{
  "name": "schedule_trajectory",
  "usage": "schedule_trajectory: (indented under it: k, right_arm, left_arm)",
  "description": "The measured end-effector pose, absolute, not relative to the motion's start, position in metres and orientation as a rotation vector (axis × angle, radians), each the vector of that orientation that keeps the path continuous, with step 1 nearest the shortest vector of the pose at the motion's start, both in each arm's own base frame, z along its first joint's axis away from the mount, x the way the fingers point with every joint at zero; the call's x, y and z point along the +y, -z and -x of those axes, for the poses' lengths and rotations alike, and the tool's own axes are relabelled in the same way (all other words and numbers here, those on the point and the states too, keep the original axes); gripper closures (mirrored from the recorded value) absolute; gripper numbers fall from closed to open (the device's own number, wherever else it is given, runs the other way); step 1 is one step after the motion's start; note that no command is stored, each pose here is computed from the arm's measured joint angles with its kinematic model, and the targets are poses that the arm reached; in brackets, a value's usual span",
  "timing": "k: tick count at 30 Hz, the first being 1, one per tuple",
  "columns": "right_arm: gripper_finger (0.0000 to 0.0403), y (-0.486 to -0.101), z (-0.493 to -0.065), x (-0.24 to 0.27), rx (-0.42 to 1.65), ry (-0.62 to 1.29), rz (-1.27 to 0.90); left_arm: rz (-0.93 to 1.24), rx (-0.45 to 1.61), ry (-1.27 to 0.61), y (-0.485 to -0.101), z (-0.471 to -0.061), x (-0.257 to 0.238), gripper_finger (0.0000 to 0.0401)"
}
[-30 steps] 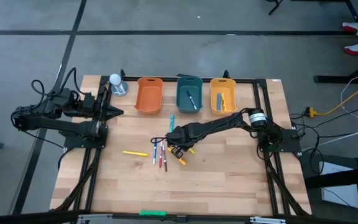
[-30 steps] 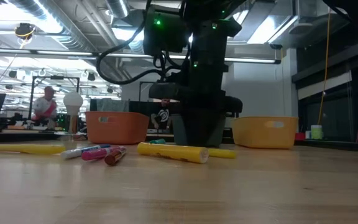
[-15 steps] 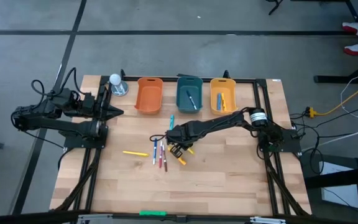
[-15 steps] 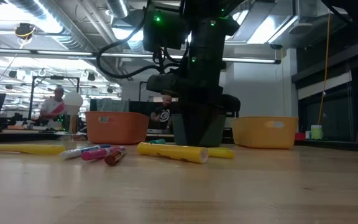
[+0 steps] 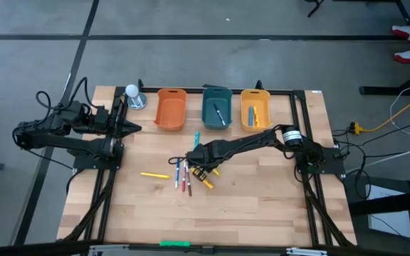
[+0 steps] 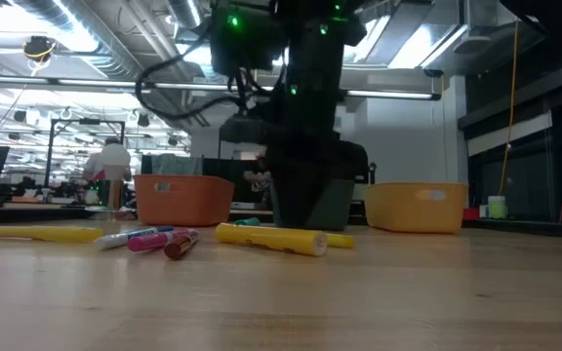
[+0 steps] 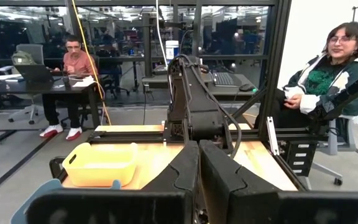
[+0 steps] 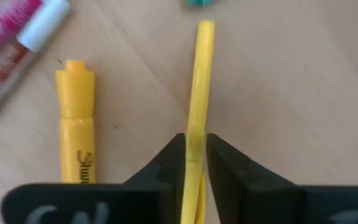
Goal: Pick & Place Markers
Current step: Put the right yellow pen into the orange bin
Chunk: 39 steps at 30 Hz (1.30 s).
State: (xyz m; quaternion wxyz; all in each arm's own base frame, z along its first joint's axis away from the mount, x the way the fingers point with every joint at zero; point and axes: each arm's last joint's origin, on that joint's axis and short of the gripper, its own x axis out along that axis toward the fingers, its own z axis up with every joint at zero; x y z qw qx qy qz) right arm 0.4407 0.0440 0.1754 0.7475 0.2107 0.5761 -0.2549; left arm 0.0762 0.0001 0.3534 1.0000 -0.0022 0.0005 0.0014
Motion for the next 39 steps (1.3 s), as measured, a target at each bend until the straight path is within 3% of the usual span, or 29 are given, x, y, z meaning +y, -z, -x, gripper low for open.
schedule_trajectory:
  k: [11,39]
  right_arm:
    - [0.0269,-0.189,-0.443,0.045,1.265,0.523,-0.464]
    - [0.0266,-0.187,-0.441,0.028,1.309,0.486,-0.457]
  left_arm:
    - [0.004,0.001,-0.003,-0.353,-0.076,0.000,0.0391]
    - [0.004,0.001,-0.003,-0.353,-0.076,0.000,0.0392]
